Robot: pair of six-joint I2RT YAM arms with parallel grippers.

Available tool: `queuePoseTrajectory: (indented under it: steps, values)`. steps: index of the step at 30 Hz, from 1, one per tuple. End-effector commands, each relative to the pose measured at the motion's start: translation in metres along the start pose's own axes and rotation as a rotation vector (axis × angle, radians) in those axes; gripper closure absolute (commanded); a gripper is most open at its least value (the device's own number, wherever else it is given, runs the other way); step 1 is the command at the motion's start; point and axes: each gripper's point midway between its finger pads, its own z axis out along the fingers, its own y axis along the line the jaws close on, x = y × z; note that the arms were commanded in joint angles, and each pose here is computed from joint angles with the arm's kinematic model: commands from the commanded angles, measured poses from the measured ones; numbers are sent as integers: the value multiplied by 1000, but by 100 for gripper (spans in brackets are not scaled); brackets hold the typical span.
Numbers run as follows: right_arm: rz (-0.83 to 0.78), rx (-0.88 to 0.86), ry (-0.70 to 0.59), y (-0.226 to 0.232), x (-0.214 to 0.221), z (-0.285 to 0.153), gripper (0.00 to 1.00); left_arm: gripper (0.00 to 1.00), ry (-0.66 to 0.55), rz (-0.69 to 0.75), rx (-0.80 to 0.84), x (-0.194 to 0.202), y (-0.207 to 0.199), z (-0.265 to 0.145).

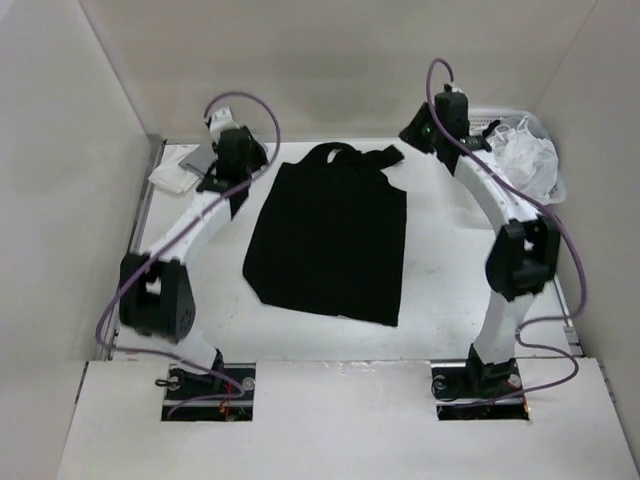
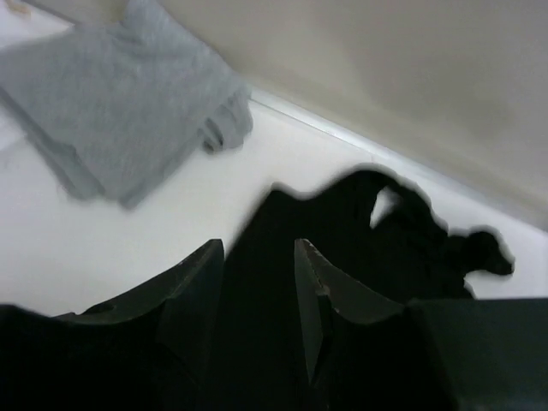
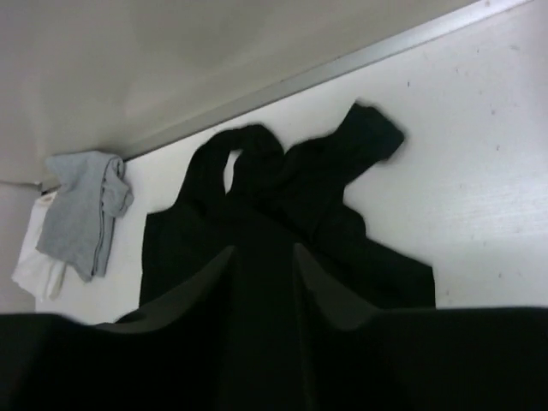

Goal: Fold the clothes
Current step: Flatten the tank top out

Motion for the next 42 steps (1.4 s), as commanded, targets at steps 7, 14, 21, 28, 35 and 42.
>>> queuePoseTrajectory:
  steps: [7, 14, 21, 28, 35, 42]
  values:
    - [-22, -112, 60, -19, 180, -124, 99, 63, 39, -53, -62, 125, 91, -122]
    - [-24, -31, 197, -81, 292, -187, 63, 57, 254, -40, -77, 191, 127, -140]
    - [-9, -5, 311, -91, 343, -222, 59, 60, 382, -17, -117, 235, 139, -144]
    - [25, 70, 313, -106, 359, -241, 63, 73, 385, 3, -125, 236, 140, -145]
    - [4, 180, 291, -122, 360, -256, 56, 72, 339, -1, -132, 227, 144, -150]
    - [-11, 227, 306, -123, 364, -253, 58, 61, 333, 2, -119, 225, 142, -151]
